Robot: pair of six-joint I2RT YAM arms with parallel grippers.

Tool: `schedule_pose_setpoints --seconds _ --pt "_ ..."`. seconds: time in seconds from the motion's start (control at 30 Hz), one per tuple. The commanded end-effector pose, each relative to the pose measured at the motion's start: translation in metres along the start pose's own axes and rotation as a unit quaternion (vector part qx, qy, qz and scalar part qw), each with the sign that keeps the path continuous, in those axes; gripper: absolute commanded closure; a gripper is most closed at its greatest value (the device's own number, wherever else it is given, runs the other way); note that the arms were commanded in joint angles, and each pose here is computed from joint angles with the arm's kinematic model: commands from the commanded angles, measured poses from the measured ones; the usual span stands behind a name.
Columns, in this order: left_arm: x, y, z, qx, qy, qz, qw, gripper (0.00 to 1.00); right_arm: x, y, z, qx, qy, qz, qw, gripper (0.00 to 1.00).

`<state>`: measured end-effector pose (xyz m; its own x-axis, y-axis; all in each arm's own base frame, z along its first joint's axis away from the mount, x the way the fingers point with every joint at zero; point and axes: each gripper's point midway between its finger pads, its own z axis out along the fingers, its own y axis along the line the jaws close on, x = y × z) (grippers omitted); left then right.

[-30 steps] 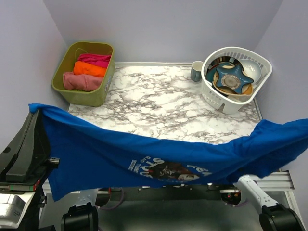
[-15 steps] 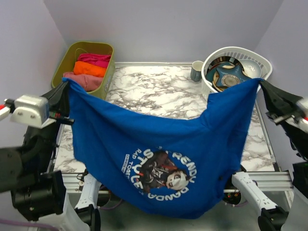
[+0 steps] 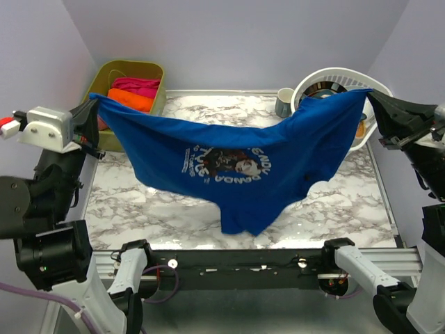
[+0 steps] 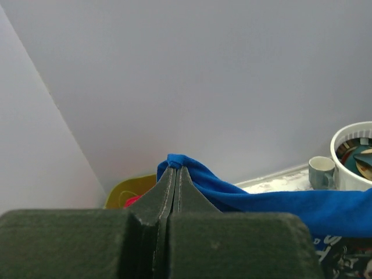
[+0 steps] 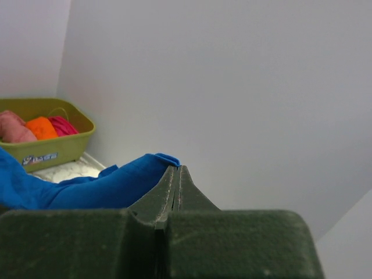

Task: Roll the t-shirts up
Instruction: Flatten out the T-shirt at the center of the board.

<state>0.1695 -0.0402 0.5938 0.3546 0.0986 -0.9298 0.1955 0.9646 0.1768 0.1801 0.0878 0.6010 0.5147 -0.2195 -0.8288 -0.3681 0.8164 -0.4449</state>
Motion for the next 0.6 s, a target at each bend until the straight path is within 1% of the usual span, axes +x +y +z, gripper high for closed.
schedule_pose_setpoints --seconds 0.0,0.1,0.13,0.23,0.27,0.3,0.37,0.43,0.57 --pt "-0.066 -0.003 -0.037 -0.043 -0.093 0.059 0.993 1.0 -0.054 -0.002 -0.02 0.008 -0.065 -0.011 0.998 1.0" --pt "-0.085 -0.01 -0.065 -0.059 -0.116 0.098 0.987 1.0 -0.079 0.002 -0.042 0.009 -0.083 -0.026 0.996 0.99" --pt "-0.09 -0.011 -0.073 -0.068 -0.12 0.105 0.985 1.0 -0.096 0.002 -0.054 0.014 -0.099 -0.039 0.994 0.99" --pt "-0.105 -0.018 -0.102 -0.088 -0.133 0.126 0.979 1.0 -0.116 0.007 -0.079 0.018 -0.11 -0.054 0.992 0.99" --pt "-0.107 -0.019 -0.108 -0.094 -0.132 0.129 0.978 1.0 -0.131 0.009 -0.093 0.024 -0.126 -0.065 0.99 0.99" --pt "-0.118 -0.022 -0.121 -0.102 -0.149 0.137 0.974 1.0 -0.135 0.01 -0.101 0.028 -0.128 -0.068 0.989 0.99" --pt "-0.127 -0.022 -0.133 -0.119 -0.162 0.142 0.969 1.0 -0.148 0.008 -0.118 0.049 -0.139 -0.073 0.986 0.99" --pt "-0.145 -0.029 -0.149 -0.123 -0.189 0.152 0.962 1.0 -0.165 0.006 -0.141 0.077 -0.159 -0.086 0.981 0.99" --pt "-0.172 -0.036 -0.166 -0.126 -0.232 0.17 0.949 1.0 -0.188 -0.003 -0.161 0.118 -0.186 -0.11 0.969 0.99"
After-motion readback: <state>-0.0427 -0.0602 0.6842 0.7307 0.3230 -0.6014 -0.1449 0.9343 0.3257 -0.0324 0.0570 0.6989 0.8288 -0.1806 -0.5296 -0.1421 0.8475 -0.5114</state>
